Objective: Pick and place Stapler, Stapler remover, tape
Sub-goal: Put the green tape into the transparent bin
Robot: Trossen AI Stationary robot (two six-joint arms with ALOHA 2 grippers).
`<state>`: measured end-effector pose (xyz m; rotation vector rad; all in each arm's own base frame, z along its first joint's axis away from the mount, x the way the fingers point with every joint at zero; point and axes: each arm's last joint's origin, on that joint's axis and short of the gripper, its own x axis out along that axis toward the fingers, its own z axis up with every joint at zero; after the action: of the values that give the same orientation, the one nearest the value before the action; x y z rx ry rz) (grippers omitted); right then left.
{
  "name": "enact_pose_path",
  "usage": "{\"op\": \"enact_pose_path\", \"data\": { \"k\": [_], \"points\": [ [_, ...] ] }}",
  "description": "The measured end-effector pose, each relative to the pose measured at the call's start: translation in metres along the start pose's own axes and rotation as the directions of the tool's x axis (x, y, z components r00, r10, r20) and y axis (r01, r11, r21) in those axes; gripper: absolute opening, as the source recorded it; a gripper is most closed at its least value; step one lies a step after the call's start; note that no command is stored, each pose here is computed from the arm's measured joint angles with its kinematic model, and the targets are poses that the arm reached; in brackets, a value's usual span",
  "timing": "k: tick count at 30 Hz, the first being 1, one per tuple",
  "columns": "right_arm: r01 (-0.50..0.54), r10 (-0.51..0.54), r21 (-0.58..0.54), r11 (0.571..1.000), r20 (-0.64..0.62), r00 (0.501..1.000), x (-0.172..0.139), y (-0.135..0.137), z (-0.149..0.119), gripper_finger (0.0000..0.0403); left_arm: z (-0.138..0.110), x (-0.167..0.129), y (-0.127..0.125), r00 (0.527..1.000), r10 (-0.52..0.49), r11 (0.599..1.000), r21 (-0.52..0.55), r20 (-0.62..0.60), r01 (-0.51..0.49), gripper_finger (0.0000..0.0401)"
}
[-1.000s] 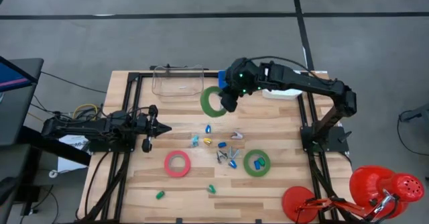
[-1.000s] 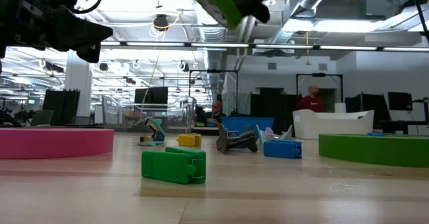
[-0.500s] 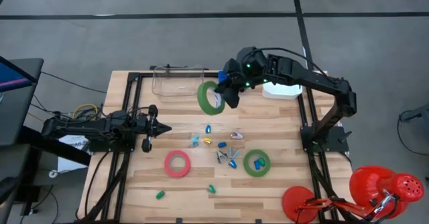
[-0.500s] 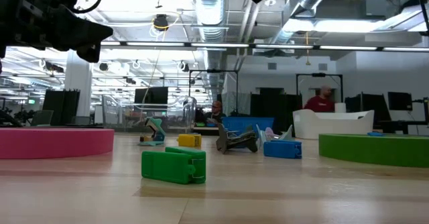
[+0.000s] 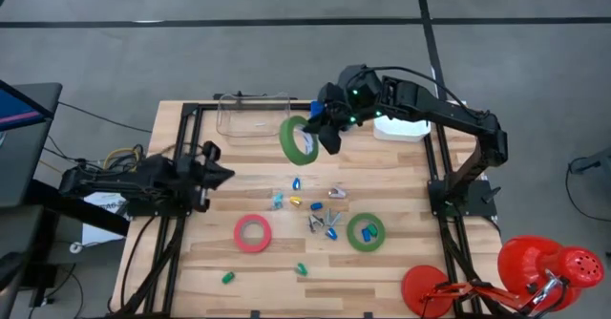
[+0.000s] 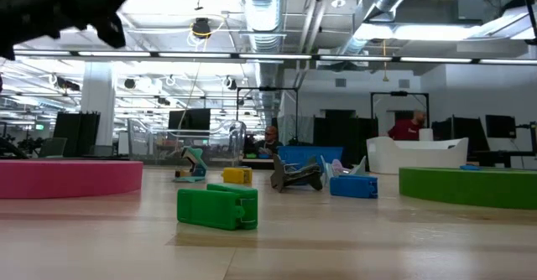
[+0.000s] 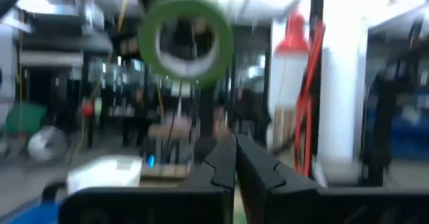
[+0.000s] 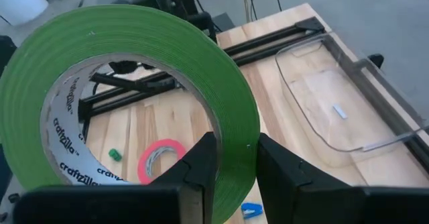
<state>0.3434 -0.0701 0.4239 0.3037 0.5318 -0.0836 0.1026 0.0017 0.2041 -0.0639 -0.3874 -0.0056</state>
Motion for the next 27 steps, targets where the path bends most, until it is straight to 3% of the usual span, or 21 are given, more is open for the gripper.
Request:
{"op": "enact_pose_path", "data": {
  "k": [3,8,15,21,27],
  "points": [
    [-0.005,0.005,-0.005,1.000,0.026,1.000,0.000,0.001,0.003,0.0076,0.011,-0.001,-0.001,0.994,-0.007,0.998,-0.055,0.110,0.014,0.0003],
    [-0.011,0.011,-0.011,1.000,0.056,0.998,0.000,0.001,0.005,0.0076,0.018,-0.001,-0.001,0.986,-0.012,0.986,-0.165,0.166,0.039,0.0003],
    [-0.015,0.019,-0.045,0.999,0.098,0.995,0.000,0.002,0.010,0.0076,0.047,0.009,-0.003,0.973,-0.017,0.984,-0.167,0.231,0.056,0.0003],
    [-0.021,0.029,-0.055,0.998,0.141,0.990,-0.001,0.003,0.014,0.0076,0.069,0.034,-0.005,0.979,-0.014,0.975,-0.212,0.203,0.058,0.0009],
    [-0.014,0.031,-0.107,0.994,0.154,0.988,-0.001,0.003,0.015,0.0076,0.071,0.068,-0.004,0.994,-0.008,0.957,-0.288,0.108,0.039,0.0071]
  ]
}}
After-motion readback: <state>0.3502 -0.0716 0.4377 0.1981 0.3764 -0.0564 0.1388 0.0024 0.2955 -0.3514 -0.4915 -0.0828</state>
